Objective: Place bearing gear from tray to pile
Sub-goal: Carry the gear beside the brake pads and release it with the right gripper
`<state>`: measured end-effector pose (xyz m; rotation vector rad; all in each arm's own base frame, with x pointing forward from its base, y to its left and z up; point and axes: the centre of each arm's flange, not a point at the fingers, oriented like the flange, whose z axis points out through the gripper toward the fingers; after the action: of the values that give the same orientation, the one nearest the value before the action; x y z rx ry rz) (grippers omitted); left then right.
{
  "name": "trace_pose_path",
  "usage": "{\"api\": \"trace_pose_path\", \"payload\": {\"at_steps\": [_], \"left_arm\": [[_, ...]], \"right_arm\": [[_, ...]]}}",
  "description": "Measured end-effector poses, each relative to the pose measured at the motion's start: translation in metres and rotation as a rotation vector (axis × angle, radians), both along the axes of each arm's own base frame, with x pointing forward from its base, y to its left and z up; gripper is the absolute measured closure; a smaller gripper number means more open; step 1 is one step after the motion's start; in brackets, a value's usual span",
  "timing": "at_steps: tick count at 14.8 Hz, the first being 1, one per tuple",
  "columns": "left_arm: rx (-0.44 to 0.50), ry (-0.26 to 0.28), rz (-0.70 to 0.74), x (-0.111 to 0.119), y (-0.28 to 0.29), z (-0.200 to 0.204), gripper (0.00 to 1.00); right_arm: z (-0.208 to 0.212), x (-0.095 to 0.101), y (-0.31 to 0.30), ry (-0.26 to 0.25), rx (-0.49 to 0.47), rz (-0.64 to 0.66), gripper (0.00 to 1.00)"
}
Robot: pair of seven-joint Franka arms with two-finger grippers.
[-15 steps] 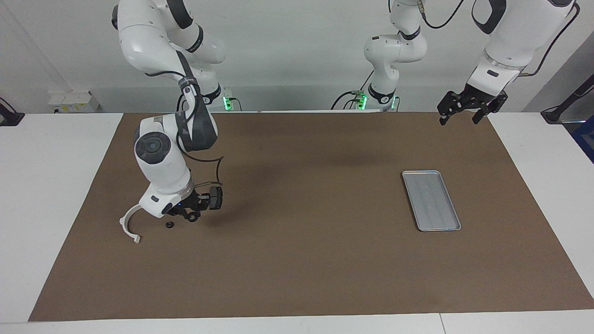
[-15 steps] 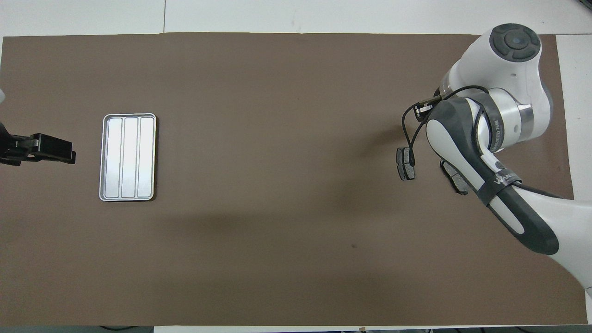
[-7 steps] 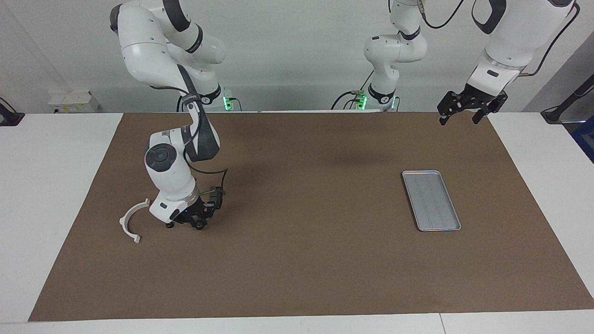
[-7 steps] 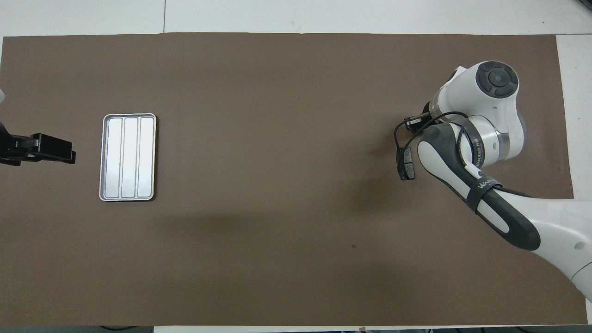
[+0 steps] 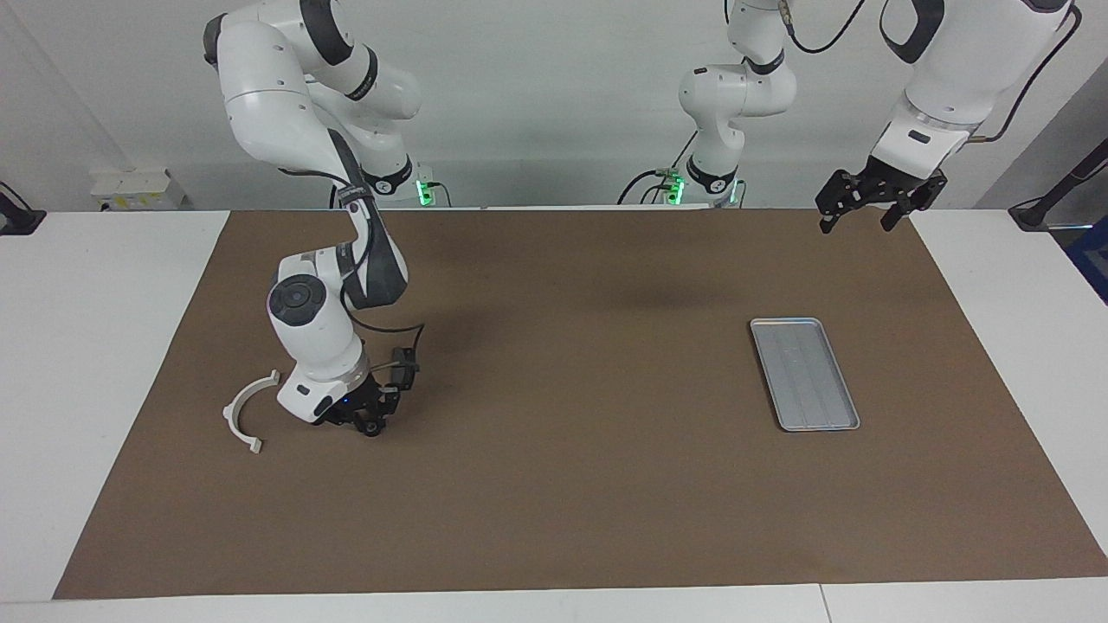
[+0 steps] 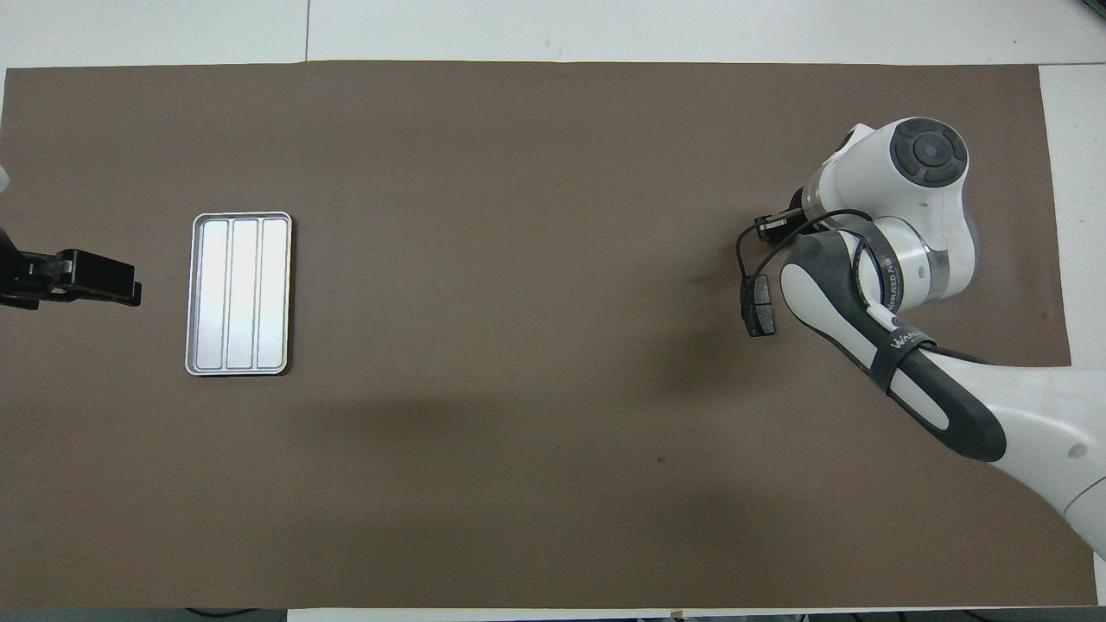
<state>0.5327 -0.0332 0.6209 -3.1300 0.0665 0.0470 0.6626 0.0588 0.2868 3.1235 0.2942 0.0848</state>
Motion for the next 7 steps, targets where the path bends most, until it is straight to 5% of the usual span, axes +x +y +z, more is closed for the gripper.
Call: {"api": "trace_pose_path", "payload": {"at_steps": [2, 7], "left_arm": [[0.0, 0.0, 0.0, 0.0, 0.0, 0.0, 0.0], [0.0, 0.0, 0.0, 0.0, 0.0, 0.0, 0.0]], "right_arm": [[-0.0006, -0.0001, -0.0002, 0.001, 0.0, 0.0, 0.59], [0.001, -0.0003, -0.0008, 0.003, -0.002, -0.002, 0.08]]}}
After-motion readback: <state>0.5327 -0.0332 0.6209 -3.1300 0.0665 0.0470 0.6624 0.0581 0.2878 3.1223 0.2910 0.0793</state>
